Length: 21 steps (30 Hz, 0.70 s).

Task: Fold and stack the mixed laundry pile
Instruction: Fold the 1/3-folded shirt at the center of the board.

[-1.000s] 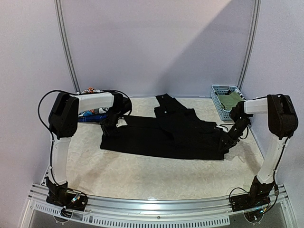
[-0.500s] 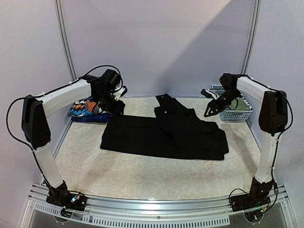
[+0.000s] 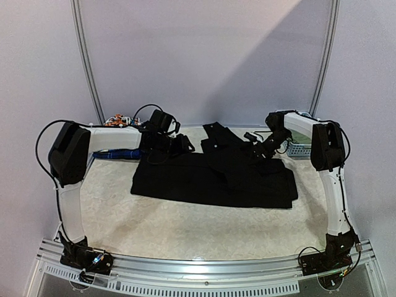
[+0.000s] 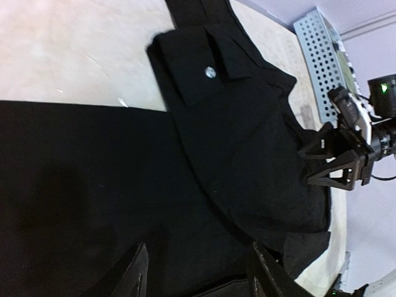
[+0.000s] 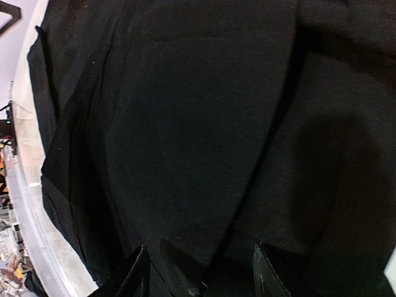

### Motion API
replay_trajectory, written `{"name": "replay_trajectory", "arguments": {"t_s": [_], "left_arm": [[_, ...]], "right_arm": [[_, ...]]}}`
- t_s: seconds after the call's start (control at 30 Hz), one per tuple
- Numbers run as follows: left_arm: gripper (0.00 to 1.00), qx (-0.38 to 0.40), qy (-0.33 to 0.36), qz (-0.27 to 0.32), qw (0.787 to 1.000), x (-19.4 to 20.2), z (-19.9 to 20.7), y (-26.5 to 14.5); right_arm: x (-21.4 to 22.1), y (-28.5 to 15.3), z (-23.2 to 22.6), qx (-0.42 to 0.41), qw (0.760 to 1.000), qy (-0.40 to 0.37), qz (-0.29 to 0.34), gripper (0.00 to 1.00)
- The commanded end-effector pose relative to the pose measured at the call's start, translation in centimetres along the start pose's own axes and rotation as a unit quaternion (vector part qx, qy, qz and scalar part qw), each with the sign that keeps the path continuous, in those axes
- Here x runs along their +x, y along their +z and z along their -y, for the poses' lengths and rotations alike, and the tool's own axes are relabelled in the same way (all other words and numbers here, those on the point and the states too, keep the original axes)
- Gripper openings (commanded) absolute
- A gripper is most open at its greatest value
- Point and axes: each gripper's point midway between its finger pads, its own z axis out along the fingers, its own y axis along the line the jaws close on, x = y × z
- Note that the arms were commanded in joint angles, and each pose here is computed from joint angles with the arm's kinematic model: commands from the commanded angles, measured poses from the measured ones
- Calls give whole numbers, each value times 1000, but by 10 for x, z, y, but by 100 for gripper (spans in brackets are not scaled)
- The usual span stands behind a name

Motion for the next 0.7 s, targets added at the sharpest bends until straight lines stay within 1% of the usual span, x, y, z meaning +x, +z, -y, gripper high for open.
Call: {"name": "replay_trajectory", "arguments": {"t_s": [0.0,0.13,0.2,0.27,0.33,0.37,0.4,0.43,0.53,0.67], "left_arm": [[55,60,-32,-14,998,15,22,26],[55,73,-42,-36,996,29,26,48],[54,74,-47,-44,995,34,27,55],[54,88,-47,-35,994,31,34,60],[54,93,-50,-35,994,32,36,61],[54,94,-51,-34,994,31,37,61],[54,94,-50,-33,994,30,37,59],[54,95,-48,-31,994,30,38,58],[54,99,-37,-27,994,29,41,54],[55,100,-17,-23,995,29,42,49]], "right_arm": [[-7,13,-21,-56,998,-6,8,56],[-16,20,-27,-75,997,-9,23,55],[-23,19,-29,-81,996,-9,37,52],[-31,17,-30,-84,995,-10,51,41],[-40,13,-31,-84,994,-17,67,23],[-45,10,-34,-87,993,-17,76,11],[-49,6,-37,-92,992,-20,84,3],[-55,0,-42,-97,990,-24,95,1],[-65,-15,-56,-110,987,-30,117,0],[-75,-44,-76,-103,982,-54,146,0]]}}
